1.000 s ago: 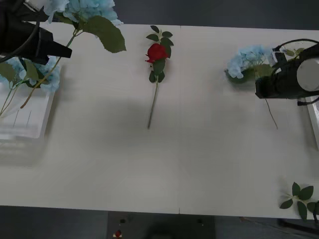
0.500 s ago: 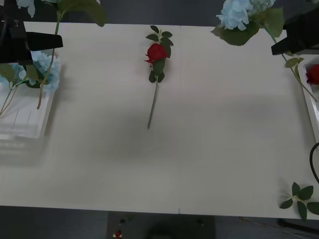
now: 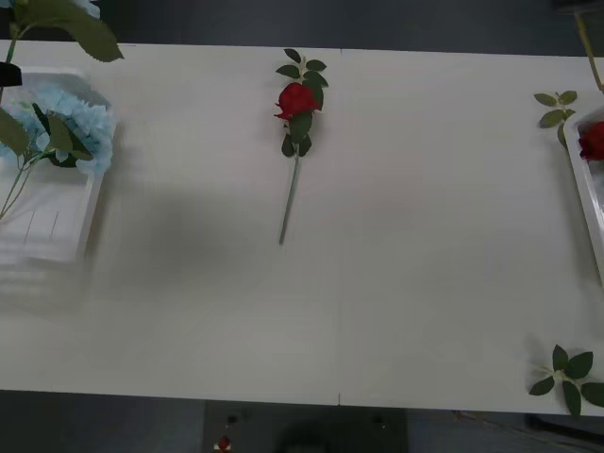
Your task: Put the red flowers into the right box and the blue flowers into the left box
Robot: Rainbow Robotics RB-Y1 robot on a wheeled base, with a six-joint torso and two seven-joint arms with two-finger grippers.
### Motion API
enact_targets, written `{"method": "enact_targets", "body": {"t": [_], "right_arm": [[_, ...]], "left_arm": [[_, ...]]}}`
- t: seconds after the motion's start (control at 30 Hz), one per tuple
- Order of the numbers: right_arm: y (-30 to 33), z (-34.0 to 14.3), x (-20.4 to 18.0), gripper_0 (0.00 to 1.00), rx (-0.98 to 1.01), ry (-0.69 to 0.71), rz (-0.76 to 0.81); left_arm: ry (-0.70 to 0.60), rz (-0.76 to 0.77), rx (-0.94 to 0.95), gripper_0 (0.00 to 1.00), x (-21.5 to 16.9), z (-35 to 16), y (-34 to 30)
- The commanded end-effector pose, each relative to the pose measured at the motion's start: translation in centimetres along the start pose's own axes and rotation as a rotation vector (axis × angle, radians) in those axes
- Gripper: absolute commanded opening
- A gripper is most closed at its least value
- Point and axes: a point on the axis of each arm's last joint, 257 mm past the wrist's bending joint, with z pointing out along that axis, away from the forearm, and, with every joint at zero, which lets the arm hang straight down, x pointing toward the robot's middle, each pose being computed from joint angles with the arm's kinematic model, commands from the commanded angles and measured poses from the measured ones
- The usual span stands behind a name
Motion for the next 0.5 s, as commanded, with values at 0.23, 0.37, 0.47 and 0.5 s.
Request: {"method": "enact_targets", "body": {"t": [0.23,0.37,0.47,0.5], "right_arm": [[-1.9,3.0,0.4,0.00,-0.141,-0.248,-0.140],[-2.6,5.5,1.6,0.00,-0.170,-0.297,-0.163],[-2.5,7.5,2.0,0.00,-0.183,-0.332,-0.147],[-2.3,8.5,2.2,0.00,-0.185,-0.348,-0.136]], "left_arm": [[0.161,0.028,-0.306,0.00,3.4,-5.8,10.3],[0.203,-0.004,-0.414,0.00,5.6,-7.4,13.9],[0.223,-0.028,-0.465,0.00,7.1,-8.1,15.7],[0.229,-0.035,-0.487,0.00,7.7,-8.3,16.4]]}}
